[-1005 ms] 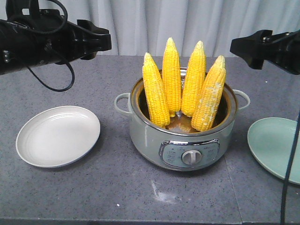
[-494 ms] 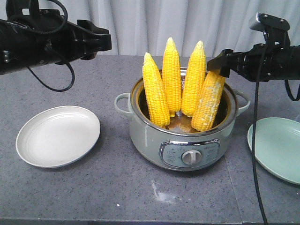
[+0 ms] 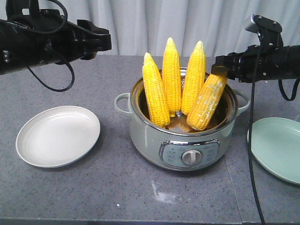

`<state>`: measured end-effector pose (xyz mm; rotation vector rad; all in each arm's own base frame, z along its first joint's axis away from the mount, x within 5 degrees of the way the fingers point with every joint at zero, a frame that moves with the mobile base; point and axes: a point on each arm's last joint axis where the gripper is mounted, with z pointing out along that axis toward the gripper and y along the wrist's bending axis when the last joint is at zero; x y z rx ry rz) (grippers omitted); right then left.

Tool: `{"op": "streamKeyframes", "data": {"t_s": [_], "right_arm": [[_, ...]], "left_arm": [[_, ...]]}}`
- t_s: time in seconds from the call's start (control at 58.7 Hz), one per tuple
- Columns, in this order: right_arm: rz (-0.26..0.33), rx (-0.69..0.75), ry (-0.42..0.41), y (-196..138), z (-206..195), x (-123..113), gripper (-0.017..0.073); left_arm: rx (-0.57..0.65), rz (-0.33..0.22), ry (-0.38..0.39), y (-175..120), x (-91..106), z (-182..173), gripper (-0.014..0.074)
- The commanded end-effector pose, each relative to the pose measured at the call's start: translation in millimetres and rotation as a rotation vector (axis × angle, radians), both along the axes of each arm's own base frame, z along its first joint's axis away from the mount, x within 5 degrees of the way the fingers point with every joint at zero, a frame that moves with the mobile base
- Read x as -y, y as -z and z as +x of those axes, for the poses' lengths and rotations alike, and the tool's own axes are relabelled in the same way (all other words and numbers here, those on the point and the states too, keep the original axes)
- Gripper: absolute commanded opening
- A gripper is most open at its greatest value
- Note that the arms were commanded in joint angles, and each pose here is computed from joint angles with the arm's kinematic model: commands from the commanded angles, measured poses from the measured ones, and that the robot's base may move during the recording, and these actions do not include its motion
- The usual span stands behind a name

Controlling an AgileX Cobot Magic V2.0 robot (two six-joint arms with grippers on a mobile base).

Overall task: Distribute corn equally
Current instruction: 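Grasp the corn cob nearest the right gripper and lift it out, then grasp the corn cob nearest the left gripper and lift it out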

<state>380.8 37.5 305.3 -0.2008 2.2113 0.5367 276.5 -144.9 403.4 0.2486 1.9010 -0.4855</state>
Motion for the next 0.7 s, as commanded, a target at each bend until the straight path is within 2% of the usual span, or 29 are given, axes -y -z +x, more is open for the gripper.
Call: {"op": "streamKeyframes", "data": {"t_s": [0.0,0.051,0.222,0.358,0.494,0.682], "right_arm": [[0.009,0.101,0.022,-30.0,-3.8,1.1,0.0033],[0.011,0.115,0.019,-35.3,-4.6,0.8,-0.0016],[0.015,0.206,-0.030,-77.1,-18.2,-2.4,-0.0009],[-0.008,0.345,-0.038,-124.8,-44.1,-2.4,-0.0008],[-0.071,0.502,-0.016,-170.7,-79.6,2.5,-0.0006],[-0.143,0.641,0.086,-210.4,-130.5,26.6,-0.0005]], "left_arm": [[0.116,-0.070,0.005,-26.4,-1.2,-6.5,0.0365],[0.116,-0.070,0.005,-26.4,-1.2,-6.5,0.0365],[0.105,-0.064,0.005,-22.8,0.4,-3.5,0.0365],[0.079,-0.051,0.005,-13.8,4.3,3.9,0.0365],[0.066,-0.044,0.005,-7.5,8.5,11.8,0.0367],[0.056,-0.042,0.011,-12.8,19.0,27.1,0.0423]]}}
